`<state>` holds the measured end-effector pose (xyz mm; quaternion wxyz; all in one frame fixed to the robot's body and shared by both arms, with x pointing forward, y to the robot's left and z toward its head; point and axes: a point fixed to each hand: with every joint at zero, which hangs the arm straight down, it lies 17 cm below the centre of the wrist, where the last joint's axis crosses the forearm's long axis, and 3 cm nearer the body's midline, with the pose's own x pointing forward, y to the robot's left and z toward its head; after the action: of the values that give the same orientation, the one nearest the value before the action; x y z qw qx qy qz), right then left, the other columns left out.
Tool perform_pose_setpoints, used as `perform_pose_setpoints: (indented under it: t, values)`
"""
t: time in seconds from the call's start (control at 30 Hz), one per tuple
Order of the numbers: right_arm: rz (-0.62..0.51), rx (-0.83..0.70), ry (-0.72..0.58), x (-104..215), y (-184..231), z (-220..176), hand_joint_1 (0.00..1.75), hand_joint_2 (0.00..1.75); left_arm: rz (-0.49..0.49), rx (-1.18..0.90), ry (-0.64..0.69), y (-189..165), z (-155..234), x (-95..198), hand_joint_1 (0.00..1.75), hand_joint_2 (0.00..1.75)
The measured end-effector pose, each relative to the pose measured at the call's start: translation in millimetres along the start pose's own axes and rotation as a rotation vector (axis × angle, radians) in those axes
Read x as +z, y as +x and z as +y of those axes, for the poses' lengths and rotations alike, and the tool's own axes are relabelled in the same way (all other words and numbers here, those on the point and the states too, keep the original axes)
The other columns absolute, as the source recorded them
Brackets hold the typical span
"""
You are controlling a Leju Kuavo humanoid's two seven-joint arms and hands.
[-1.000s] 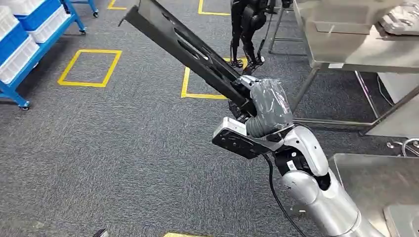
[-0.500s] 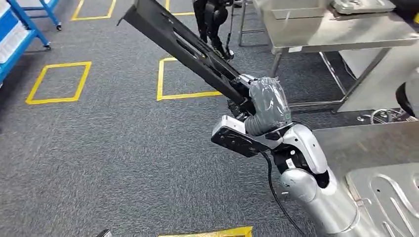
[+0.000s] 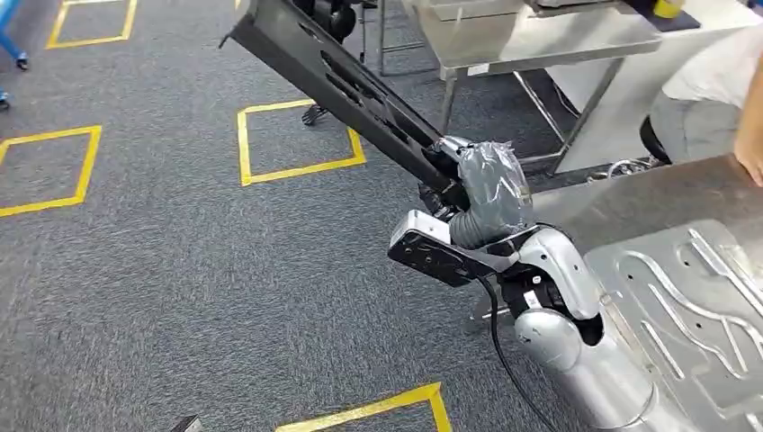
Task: Take the parts from the cabinet and place them on the table.
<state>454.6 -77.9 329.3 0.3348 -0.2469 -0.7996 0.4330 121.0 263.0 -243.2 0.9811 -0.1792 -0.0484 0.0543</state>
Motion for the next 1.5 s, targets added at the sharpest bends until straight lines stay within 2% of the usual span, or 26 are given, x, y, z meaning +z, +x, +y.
perform_pose_setpoints:
  t: [0.13,0.37,0.6,0.87,1.0,1.17,1.5]
  values:
    - [-0.013,0.057,-0.022,-7,1,-10,1.75,1.75,0.004,-0.025,-0.015,0,-3,0,0.00,1.75]
    - [0.043,0.310,-0.082,-32,-15,-53,1.75,1.75,0.022,-0.058,-0.022,-6,-5,1,0.00,1.75]
    - [0.117,0.417,-0.087,-35,-46,-81,1.75,1.75,0.031,-0.065,-0.017,-8,-1,1,0.00,1.75]
    - [0.230,0.630,-0.064,-34,-91,-109,1.75,1.75,0.037,-0.093,-0.029,-8,-3,3,0.00,1.75]
    - [0.261,0.683,-0.027,-39,-117,-101,1.75,1.75,0.057,-0.155,-0.058,-16,-7,4,0.00,1.75]
    - [0.275,0.682,-0.032,-63,-138,-97,1.75,1.75,0.058,-0.197,-0.078,-13,-9,7,0.00,1.75]
    - [0.388,0.636,0.125,-58,-194,-43,1.75,1.75,0.068,-0.204,-0.076,-19,-6,7,0.00,1.75]
